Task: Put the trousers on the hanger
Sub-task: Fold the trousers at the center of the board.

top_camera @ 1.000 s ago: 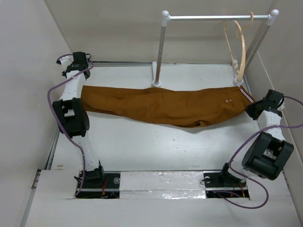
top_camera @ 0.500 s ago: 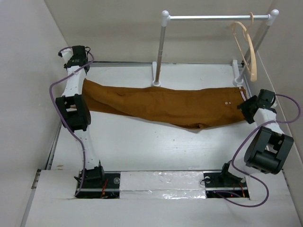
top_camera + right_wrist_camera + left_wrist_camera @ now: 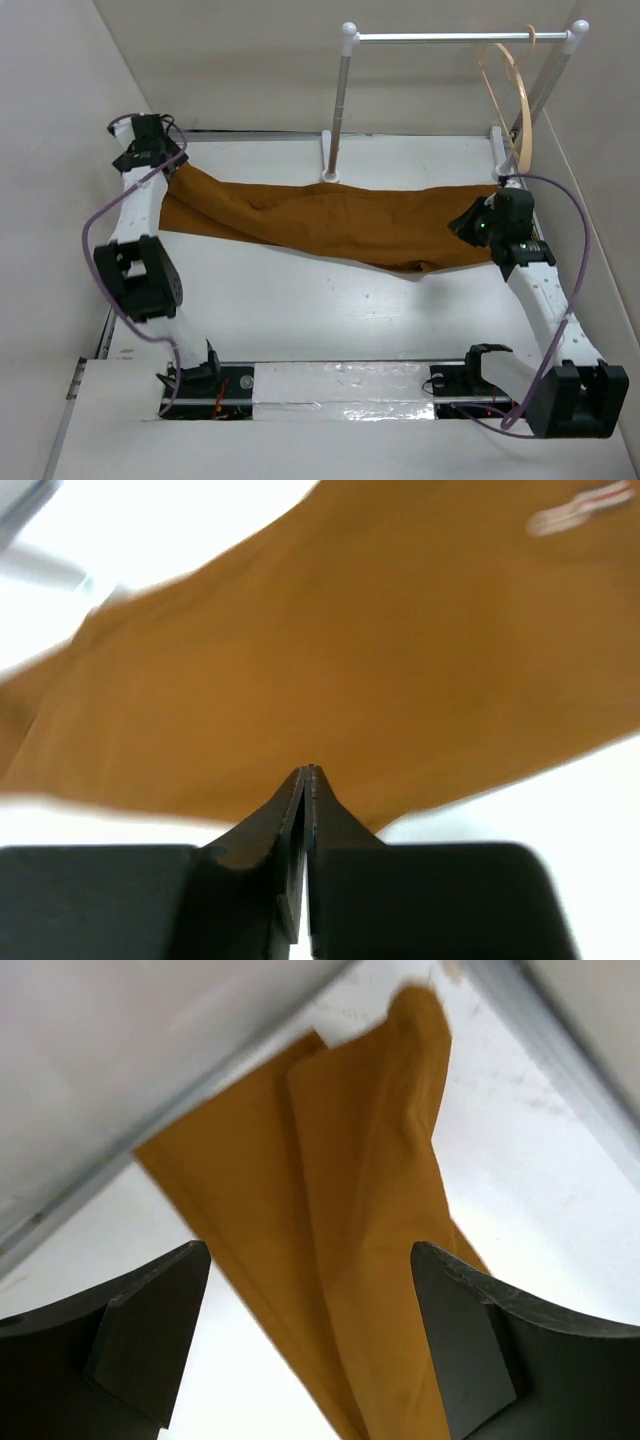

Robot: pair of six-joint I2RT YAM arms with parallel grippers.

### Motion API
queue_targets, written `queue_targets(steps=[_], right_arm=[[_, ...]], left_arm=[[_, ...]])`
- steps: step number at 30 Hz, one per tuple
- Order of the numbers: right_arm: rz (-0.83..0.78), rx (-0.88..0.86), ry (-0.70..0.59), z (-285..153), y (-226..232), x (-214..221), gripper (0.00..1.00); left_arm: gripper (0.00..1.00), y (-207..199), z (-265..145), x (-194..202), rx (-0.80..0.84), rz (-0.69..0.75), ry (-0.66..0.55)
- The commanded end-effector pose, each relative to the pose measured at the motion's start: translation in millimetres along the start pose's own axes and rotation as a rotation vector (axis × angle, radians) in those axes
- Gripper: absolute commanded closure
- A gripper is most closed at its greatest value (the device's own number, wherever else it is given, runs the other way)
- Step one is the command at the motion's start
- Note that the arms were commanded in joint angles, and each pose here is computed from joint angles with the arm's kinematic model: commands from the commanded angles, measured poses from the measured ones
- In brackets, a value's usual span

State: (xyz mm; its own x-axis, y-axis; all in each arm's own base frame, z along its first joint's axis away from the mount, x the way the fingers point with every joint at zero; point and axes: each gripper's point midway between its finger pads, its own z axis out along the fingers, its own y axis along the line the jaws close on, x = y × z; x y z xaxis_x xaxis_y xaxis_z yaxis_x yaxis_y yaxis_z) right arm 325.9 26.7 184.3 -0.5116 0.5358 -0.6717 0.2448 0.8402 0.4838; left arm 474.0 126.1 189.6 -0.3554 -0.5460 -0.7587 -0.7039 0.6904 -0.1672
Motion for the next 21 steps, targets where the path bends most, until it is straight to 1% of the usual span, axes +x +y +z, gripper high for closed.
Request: queue_targets(steps=[1,2,3,4,5,6,7,8,9,11,12,13,14,15,16,17,18,19,21], right_arm=[[-0.095,-0.127,0.050,-22.1,31.2,27.7,1.00],[-0.122,-0.157,0.059,-28.0,39.5,32.9,1.00],[-0.158,-0.177,0.082,-33.3,45.6,41.9,1.00],[-0.210,-0.238,0.115,-42.0,63.8,57.3,1.00],[-0.235,-0.271,0.130,-48.0,74.0,63.9,1.00],[-0.264,-0.302,0.148,-52.8,82.1,71.2,1.00],[-0.287,-0.341,0.159,-57.8,91.8,77.6,1.00],[-0.329,-0.407,0.182,-67.1,107.4,90.4,1.00],[-0.348,-0.428,0.184,-70.0,113.2,93.6,1.00],[-0.392,-0.462,0.201,-75.7,121.9,102.0,1.00],[-0.407,-0.464,0.198,-77.6,123.6,99.1,1.00],[-0.422,-0.472,0.204,-78.6,126.1,100.3,0.99],[-0.436,-0.489,0.211,-79.9,129.0,100.8,0.99],[-0.454,-0.491,0.205,-76.4,131.5,98.8,0.97],[-0.456,-0.490,0.207,-74.4,132.6,98.6,0.97],[-0.459,-0.475,0.207,-70.3,132.2,97.6,0.96],[-0.464,-0.452,0.230,-63.7,130.1,100.7,0.96],[-0.469,-0.448,0.225,-63.4,134.5,95.2,0.96],[-0.481,-0.418,0.227,-57.6,133.9,92.1,0.95]], left_arm=[[0.20,13.8,-68.3,-62.3,0.098,-0.135,-0.183],[0.26,27.5,-77.5,-49.2,0.074,-0.130,-0.168],[0.29,33.0,-81.8,-41.8,0.069,-0.134,-0.159],[0.33,38.6,-84.0,-31.2,0.064,-0.143,-0.142],[0.46,47.7,-88.0,-11.0,0.064,-0.162,-0.115],[0.54,50.5,-89.7,-2.7,0.070,-0.172,-0.106],[0.60,52.7,-89.1,7.2,0.076,-0.181,-0.091],[0.67,53.2,-87.1,25.0,0.095,-0.193,-0.052],[0.70,52.4,-85.4,32.8,0.101,-0.199,-0.026],[0.70,50.5,-73.6,49.9,0.090,-0.198,0.041],[0.69,49.7,-67.8,54.0,0.079,-0.201,0.059],[0.68,46.1,-64.1,48.9,0.077,-0.201,0.057],[0.66,49.3,-46.5,55.6,0.041,-0.198,0.088],[0.65,47.8,-28.2,53.4,0.023,-0.201,0.102],[0.65,47.0,-28.3,53.9,0.028,-0.198,0.106],[0.65,44.8,-10.1,53.6,0.011,-0.199,0.129],[0.65,40.5,-0.9,55.3,0.010,-0.195,0.147],[0.65,40.7,8.8,52.7,0.006,-0.204,0.155],[0.64,27.6,34.8,54.1,0.021,-0.198,0.177]])
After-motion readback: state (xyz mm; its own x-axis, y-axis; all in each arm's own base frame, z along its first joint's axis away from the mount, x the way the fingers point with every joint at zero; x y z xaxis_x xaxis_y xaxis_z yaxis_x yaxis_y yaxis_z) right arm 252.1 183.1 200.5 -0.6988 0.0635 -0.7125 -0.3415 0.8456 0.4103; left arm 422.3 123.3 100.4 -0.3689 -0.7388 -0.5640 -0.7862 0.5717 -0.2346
